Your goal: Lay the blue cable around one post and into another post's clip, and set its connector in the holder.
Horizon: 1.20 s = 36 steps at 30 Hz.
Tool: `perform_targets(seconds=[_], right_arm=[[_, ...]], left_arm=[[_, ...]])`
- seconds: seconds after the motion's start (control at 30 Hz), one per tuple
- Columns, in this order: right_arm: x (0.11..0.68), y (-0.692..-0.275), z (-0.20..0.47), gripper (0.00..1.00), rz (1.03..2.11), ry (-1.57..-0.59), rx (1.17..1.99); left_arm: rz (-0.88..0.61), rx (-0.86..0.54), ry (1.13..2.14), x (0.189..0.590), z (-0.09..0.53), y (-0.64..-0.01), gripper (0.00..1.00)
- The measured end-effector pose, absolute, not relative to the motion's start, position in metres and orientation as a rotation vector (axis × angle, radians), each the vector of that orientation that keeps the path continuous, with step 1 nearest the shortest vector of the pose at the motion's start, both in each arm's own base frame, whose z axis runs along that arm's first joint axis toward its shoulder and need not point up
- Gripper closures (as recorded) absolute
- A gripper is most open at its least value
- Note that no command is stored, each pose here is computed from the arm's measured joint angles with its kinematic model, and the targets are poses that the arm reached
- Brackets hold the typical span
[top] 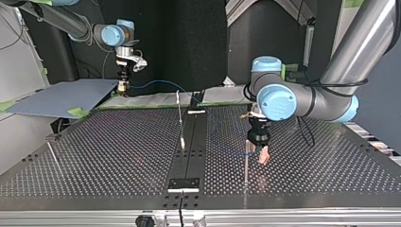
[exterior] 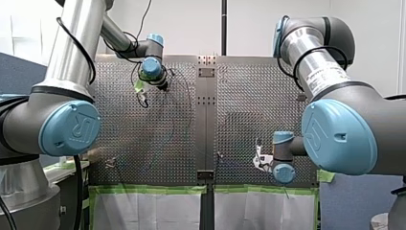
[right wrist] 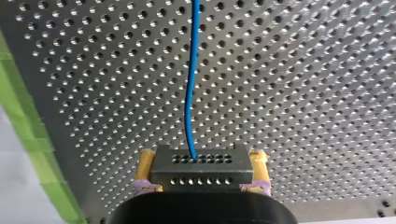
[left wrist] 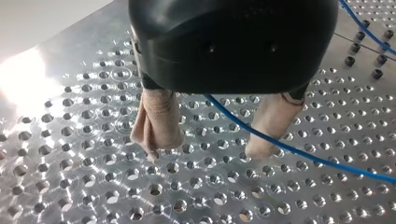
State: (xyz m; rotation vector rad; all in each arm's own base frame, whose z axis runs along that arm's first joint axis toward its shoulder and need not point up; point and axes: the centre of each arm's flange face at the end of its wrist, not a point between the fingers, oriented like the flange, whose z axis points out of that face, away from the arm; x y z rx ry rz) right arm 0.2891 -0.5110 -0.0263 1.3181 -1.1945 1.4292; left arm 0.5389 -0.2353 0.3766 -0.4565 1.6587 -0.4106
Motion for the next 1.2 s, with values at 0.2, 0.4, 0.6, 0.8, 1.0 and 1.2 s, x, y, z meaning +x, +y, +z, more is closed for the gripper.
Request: perform_targets(seconds=[0.2,0.4,0.6,0.8,1.0,1.2], right_arm=[[0.291,-0.518,0.001,1.00,1.457,-1.168,1.291],[0.293,-0.525,0.028,1.00,1.488,-1.140,1.251],[0.292,-0.527,0.033,1.00,1.493,-1.132,1.245],[0.290,-0.527,0.032,1.00,1.486,-1.132,1.249],[0.290,-0.526,0.031,1.00,1.470,-1.133,1.263],[0.290,-0.526,0.031,1.00,1.465,-1.133,1.270]], left_arm=[[-0.430,-0.512,1.657,0.537,0.375,-0.234,0.00],[-0.489,-0.541,1.661,0.536,0.374,-0.237,0.00],[-0.574,-0.554,1.669,0.535,0.374,-0.243,0.00],[-0.634,-0.583,1.677,0.532,0.371,-0.246,0.00],[-0.683,-0.626,1.670,0.526,0.360,-0.241,0.00],[-0.748,-0.654,1.661,0.520,0.351,-0.239,0.00]])
